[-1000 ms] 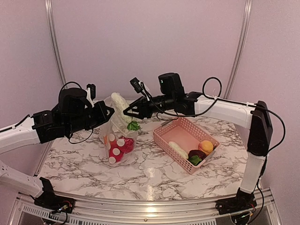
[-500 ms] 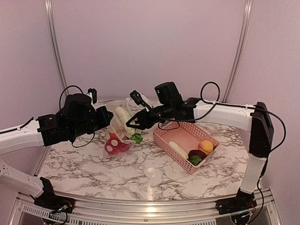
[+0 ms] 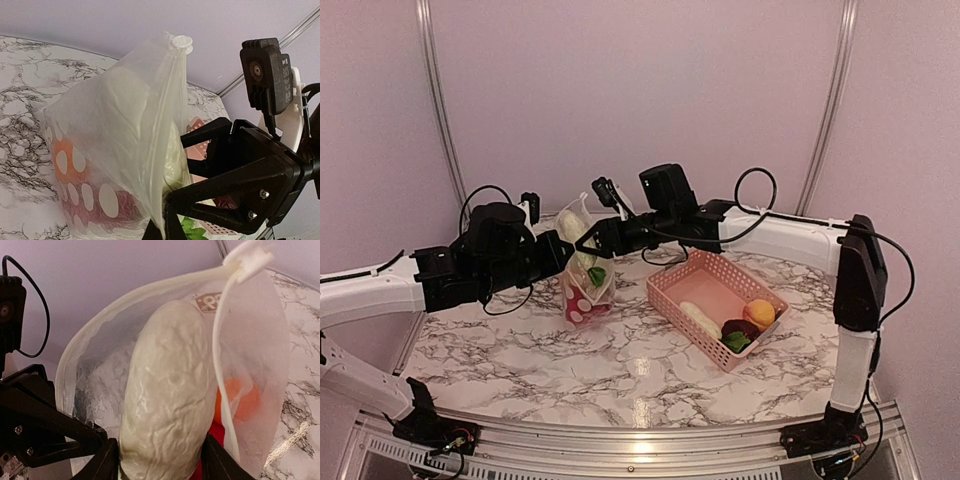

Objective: Place the food in the zip-top bag and seal the zipper
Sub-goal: Place the fake vegetable in the zipper food storage bag, then pick up the fake fruit from the bin.

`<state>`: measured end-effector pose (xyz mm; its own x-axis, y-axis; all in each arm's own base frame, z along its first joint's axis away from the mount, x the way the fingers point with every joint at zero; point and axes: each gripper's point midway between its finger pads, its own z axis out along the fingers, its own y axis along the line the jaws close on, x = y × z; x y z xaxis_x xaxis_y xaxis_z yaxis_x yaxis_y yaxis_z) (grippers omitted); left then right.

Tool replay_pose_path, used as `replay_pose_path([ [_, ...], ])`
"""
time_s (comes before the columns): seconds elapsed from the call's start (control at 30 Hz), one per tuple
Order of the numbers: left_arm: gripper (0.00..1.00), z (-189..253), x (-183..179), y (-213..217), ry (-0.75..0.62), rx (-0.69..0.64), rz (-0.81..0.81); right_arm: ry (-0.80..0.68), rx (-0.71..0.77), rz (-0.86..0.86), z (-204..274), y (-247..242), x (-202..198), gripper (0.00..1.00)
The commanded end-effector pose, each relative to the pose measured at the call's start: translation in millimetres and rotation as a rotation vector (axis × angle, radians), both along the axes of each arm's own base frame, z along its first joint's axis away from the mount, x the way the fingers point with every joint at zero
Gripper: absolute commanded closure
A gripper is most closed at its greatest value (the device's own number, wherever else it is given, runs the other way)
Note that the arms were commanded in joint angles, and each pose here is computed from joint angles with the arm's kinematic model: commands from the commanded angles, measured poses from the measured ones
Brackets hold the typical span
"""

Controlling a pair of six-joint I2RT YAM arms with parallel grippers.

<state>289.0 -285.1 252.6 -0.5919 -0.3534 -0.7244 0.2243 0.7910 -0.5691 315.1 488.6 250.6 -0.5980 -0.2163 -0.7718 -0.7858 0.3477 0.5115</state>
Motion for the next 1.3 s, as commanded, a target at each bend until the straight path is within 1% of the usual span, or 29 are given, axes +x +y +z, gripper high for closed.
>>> replay_pose_path([
  [0.0, 1.0, 5, 3, 7, -0.021, -0.025, 0.044, 0.003, 0.031, 0.037, 6, 6, -8, 0.36],
  [0.07, 1.0, 4, 3, 13, -0.025, -0.025, 0.069, -0.024, 0.022, 0.038, 9, 3, -9, 0.3],
  [0.13, 1.0, 4, 4, 15, -0.026, -0.027, 0.079, -0.065, 0.017, 0.037, 16, -1, -9, 0.27],
  [0.37, 1.0, 3, 5, 15, -0.026, -0.023, 0.086, -0.173, 0.033, 0.082, 47, -12, -18, 0.24],
  [0.43, 1.0, 2, 4, 17, -0.018, 0.005, 0.082, -0.196, 0.051, 0.116, 56, -19, -22, 0.23],
  [0.5, 1.0, 7, 3, 20, -0.027, 0.021, 0.08, -0.22, 0.062, 0.136, 61, -31, -21, 0.22],
  [0.63, 1.0, 21, 0, 24, -0.048, 0.058, 0.063, -0.301, 0.047, 0.085, 68, -77, 7, 0.17],
  [0.7, 1.0, 25, -2, 26, -0.051, 0.079, 0.054, -0.347, 0.019, 0.036, 71, -103, 23, 0.17],
  [0.73, 1.0, 26, -3, 26, -0.052, 0.087, 0.048, -0.39, -0.008, 0.022, 71, -116, 31, 0.16],
  [0.8, 1.0, 28, -5, 26, -0.051, 0.105, 0.034, -0.432, -0.069, -0.024, 68, -141, 45, 0.16],
  [0.9, 1.0, 29, -6, 24, -0.049, 0.126, 0.013, -0.486, -0.149, -0.075, 64, -175, 57, 0.14],
  [1.03, 1.0, 28, -7, 16, -0.035, 0.161, -0.04, -0.554, -0.268, -0.07, 60, -206, 51, 0.13],
  [1.17, 1.0, 29, -20, -11, -0.009, 0.168, -0.209, -0.578, -0.407, -0.035, 41, -230, 39, 0.13],
  [1.23, 1.0, 15, -24, -12, 0.009, 0.245, -0.26, -0.58, -0.46, -0.026, 29, -241, 34, 0.14],
  [1.27, 1.0, 3, -21, -5, 0.025, 0.314, -0.244, -0.578, -0.482, -0.02, 22, -245, 31, 0.15],
])
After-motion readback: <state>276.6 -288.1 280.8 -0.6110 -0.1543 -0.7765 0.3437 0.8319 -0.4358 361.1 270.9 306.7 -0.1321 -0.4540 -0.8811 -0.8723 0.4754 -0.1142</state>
